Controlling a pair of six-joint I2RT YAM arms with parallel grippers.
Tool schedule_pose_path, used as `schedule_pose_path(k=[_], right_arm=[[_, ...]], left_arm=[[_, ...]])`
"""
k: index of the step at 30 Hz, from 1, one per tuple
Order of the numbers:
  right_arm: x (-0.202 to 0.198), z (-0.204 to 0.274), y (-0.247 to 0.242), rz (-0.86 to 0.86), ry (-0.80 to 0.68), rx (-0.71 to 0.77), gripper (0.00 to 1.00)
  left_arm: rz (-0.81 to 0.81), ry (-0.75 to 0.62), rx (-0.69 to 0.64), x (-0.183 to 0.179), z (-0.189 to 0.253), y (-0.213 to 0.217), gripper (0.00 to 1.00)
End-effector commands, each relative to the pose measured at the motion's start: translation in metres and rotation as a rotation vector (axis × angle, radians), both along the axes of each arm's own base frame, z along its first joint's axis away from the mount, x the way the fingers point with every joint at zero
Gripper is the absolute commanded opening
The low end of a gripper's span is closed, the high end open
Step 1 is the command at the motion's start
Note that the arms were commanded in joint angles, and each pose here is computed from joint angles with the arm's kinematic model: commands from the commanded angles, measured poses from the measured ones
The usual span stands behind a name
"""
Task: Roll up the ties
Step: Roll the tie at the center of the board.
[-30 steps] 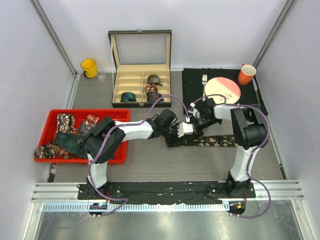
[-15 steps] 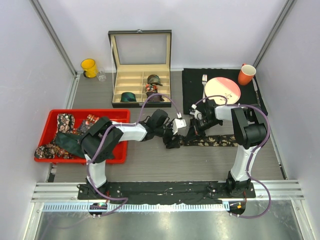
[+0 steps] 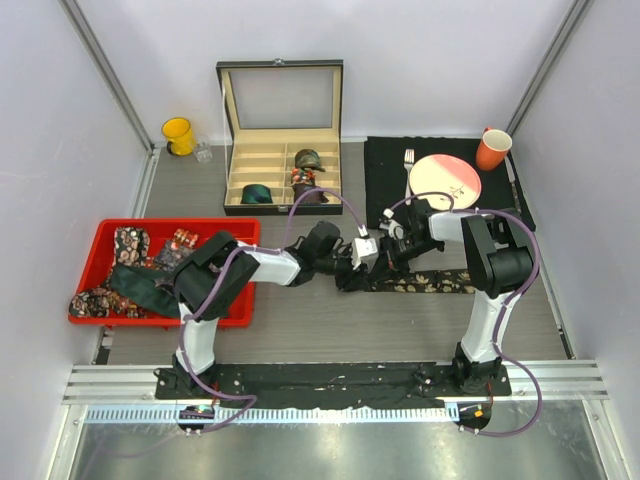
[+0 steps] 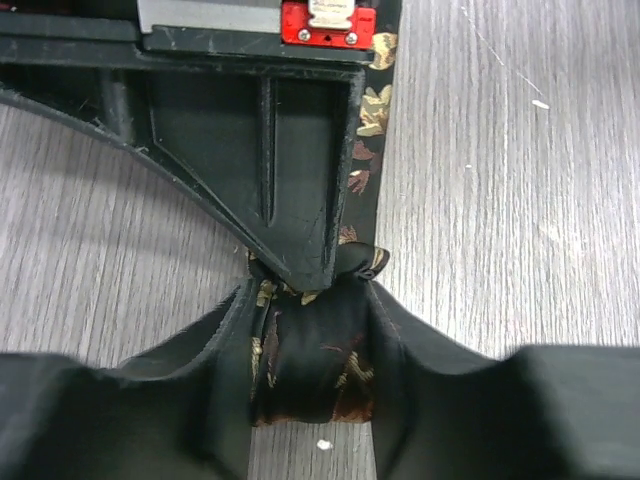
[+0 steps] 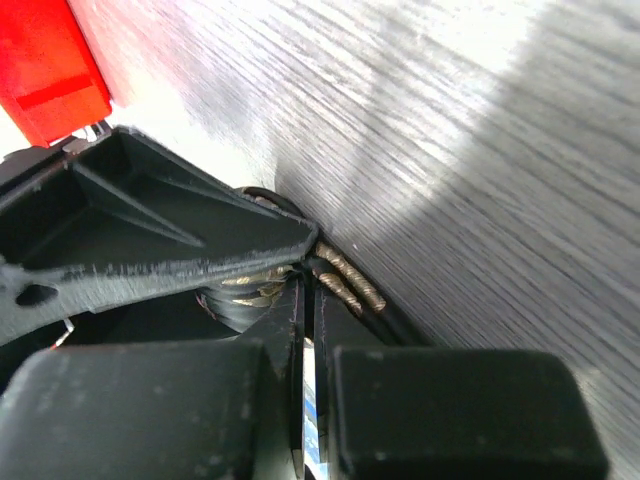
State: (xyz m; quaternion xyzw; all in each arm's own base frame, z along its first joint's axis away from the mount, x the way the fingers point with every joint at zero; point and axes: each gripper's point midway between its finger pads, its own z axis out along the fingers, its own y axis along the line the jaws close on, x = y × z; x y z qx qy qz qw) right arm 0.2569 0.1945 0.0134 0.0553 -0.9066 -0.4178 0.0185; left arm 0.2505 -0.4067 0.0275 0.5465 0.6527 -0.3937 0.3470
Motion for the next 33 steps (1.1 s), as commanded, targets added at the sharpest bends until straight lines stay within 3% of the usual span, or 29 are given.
schedule_pose_path(k=[1, 6, 10, 17, 18, 22, 23, 29, 33], right_arm=[[0.017, -0.032, -0.017, -0.001, -0.106, -0.172, 0.05], [0.008, -0.003, -0.012, -0.008, -0.067, -0.067, 0.31], [-0.011, 0.011, -0.003, 0.008, -0.003, 0.033, 0.34], [-0.023, -0.006, -0.003, 0.026, 0.043, 0.024, 0.36], [-0.026, -0.008, -0.004, 0.027, 0.052, 0.019, 0.36], [-0.016, -0.012, -0.004, 0.005, 0.017, 0.004, 0.18], [-0.010, -0.009, -0.002, 0.002, 0.003, 0.006, 0.03], [0.015, 0.012, -0.007, 0.012, -0.108, -0.044, 0.01], [0.006, 0.002, -0.011, 0.050, -0.091, -0.091, 0.01]], left_arm=[[0.004, 0.000, 0.078, -0.009, -0.019, 0.014, 0.27], [0.005, -0.010, 0.165, -0.022, -0.033, 0.042, 0.19], [0.031, 0.012, 0.179, -0.023, -0.039, 0.046, 0.19], [0.041, 0.019, 0.163, -0.020, -0.037, 0.040, 0.19], [0.040, 0.020, 0.165, -0.020, -0.038, 0.041, 0.19], [0.035, 0.027, 0.164, -0.022, -0.037, 0.041, 0.20], [0.035, 0.030, 0.164, -0.022, -0.037, 0.041, 0.21], [0.013, 0.025, 0.180, -0.026, -0.040, 0.044, 0.31], [-0.005, 0.024, 0.179, -0.027, -0.038, 0.045, 0.46]])
